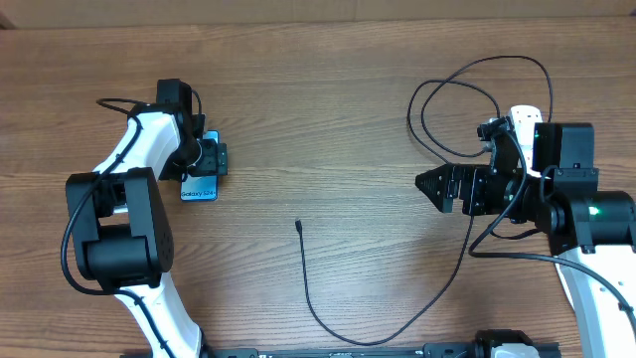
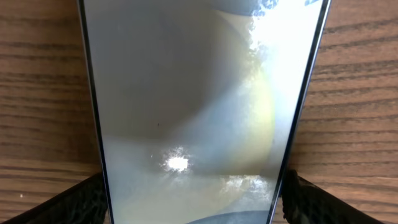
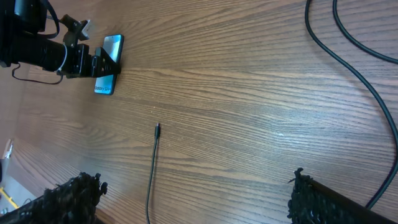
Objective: Plug charger to phone and switch on socket
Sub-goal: 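Grasp the phone's top edge with the left gripper and lift it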
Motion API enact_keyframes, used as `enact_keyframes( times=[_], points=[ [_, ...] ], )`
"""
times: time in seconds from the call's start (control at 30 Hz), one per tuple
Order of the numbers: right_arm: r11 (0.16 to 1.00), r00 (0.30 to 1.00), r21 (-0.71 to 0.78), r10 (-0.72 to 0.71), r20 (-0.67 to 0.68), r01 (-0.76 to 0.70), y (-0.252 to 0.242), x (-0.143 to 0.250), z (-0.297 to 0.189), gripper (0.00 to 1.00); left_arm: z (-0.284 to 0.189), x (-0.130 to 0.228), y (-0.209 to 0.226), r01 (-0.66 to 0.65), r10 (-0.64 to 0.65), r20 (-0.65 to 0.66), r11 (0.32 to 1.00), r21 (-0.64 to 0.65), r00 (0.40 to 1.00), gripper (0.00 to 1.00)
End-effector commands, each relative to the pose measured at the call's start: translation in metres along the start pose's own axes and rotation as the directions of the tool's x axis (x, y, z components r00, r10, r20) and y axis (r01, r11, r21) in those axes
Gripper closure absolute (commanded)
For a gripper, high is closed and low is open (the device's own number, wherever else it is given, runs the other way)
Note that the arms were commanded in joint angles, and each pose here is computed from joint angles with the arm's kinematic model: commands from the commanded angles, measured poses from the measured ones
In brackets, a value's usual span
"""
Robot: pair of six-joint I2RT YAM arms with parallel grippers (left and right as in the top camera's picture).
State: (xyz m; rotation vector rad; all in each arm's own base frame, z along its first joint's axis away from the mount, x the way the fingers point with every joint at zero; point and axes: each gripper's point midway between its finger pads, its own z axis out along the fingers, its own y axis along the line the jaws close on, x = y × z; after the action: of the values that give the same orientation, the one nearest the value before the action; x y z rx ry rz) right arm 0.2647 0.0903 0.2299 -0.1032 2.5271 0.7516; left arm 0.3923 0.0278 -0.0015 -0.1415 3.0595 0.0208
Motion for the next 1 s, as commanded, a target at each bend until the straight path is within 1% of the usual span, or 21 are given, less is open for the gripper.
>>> enact_keyframes(
  times=[0.0, 0.1, 0.2, 0.27, 0.43, 0.47, 0.57, 0.6, 0.73, 0.97],
  points=[
    [1.0, 1.0, 0.001, -0.02, 0.021, 0.02, 0.005, -0.007, -0.006, 0.0, 0.027, 0.011, -0.005, -0.005, 0.006, -0.044, 1.0, 0.027, 0.999, 0.09],
    [1.0, 1.0, 0.001, -0.019, 0.019, 0.019, 0.005, -0.006, -0.006, 0.0, 0.028, 0.005, -0.005, -0.01, 0.011, -0.019, 1.0, 0.028, 1.0, 0.09],
    [1.0, 1.0, 0.001, -0.019, 0.019, 0.019, 0.005, -0.006, -0.006, 0.0, 0.028, 0.004, -0.005, -0.058, 0.059, -0.014, 0.998, 0.028, 0.998, 0.1],
    [1.0, 1.0, 0.001, -0.019, 0.019, 0.019, 0.005, -0.006, -0.006, 0.0, 0.028, 0.004, -0.005, -0.066, 0.066, -0.013, 0.997, 0.028, 0.998, 0.11],
    [1.0, 1.0, 0.001, -0.019, 0.019, 0.019, 0.005, -0.006, -0.006, 0.0, 0.028, 0.005, -0.006, -0.065, 0.065, -0.018, 0.997, 0.032, 0.998, 0.18],
    [1.0, 1.0, 0.001, -0.019, 0.019, 0.019, 0.005, -0.006, -0.006, 0.0, 0.028, 0.006, -0.006, -0.065, 0.065, -0.022, 0.997, 0.032, 0.998, 0.21],
    [1.0, 1.0, 0.001, -0.02, 0.02, 0.019, 0.005, -0.006, -0.006, 0.0, 0.027, 0.01, -0.006, -0.064, 0.065, -0.038, 0.997, 0.033, 0.997, 0.25],
    [1.0, 1.0, 0.001, -0.02, 0.02, 0.02, 0.005, -0.006, -0.006, 0.0, 0.027, 0.01, -0.006, -0.053, 0.055, -0.041, 0.998, 0.032, 0.998, 0.27],
    [1.0, 1.0, 0.001, -0.02, 0.02, 0.02, 0.005, -0.006, -0.006, 0.0, 0.026, 0.012, -0.006, 0.001, 0.0, -0.051, 1.0, 0.03, 0.999, 0.28],
    [1.0, 1.0, 0.001, -0.02, 0.021, 0.02, 0.005, -0.006, -0.006, 0.0, 0.01, 0.009, -0.006, 0.159, -0.157, -0.084, 0.987, 0.018, 0.984, 0.29]
  ],
)
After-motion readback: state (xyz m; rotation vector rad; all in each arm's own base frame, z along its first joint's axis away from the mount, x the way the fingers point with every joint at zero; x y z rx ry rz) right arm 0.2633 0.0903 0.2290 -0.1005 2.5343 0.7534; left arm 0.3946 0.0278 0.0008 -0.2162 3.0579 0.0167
